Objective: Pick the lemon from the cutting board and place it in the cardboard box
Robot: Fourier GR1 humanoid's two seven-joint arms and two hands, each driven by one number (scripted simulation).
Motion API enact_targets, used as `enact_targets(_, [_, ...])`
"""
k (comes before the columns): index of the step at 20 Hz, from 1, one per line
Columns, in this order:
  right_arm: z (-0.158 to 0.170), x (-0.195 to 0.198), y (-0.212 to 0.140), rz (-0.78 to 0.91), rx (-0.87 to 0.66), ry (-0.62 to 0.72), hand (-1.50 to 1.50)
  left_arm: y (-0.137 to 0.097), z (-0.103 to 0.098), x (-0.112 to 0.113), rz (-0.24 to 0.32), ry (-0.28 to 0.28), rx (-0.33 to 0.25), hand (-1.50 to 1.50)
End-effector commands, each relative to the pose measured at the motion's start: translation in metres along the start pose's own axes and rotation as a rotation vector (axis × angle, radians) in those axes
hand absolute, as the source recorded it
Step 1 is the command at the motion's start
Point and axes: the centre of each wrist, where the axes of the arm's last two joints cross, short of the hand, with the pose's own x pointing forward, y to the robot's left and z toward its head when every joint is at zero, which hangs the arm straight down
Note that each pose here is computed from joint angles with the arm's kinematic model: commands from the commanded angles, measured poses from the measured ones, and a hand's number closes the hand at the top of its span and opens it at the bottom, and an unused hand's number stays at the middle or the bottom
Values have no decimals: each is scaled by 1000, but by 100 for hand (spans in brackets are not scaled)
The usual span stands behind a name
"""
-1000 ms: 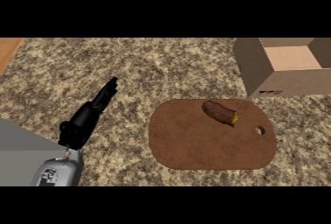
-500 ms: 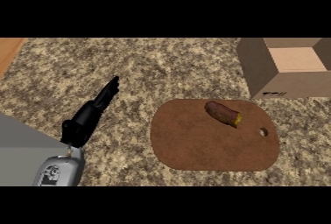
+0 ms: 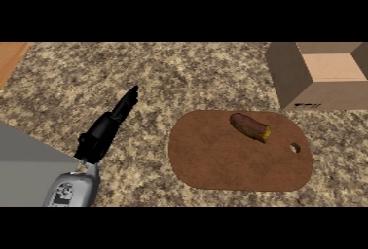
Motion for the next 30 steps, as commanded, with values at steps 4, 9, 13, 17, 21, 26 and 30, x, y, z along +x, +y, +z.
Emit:
enact_targets(4, [-60, 2, 15, -50, -27, 58, 150, 3, -12, -8, 6, 1, -9, 0])
enact_targets(9, [-75, -24, 9, 49, -42, 101, 150, 7, 2, -3, -13, -10, -5, 0])
enact_targets(13, [-90, -35, 57, 75, -19, 84, 150, 10, -7, 5, -7, -20, 3, 0])
enact_targets(17, [-106, -42, 59, 110, 8, 97, 150, -5, 2, 2, -18, -16, 4, 0])
enact_targets(21, [-100, -54, 109, 128, 35, 120, 150, 15, 8, 8, -17, -4, -25, 0])
enact_targets(26, [-100, -63, 150, -35, 114, 295, -150, -15, 1, 0, -7, -21, -36, 0])
enact_targets(30, [-92, -85, 131, -106, 163, 321, -150, -5, 1, 16, -11, -33, -26, 0])
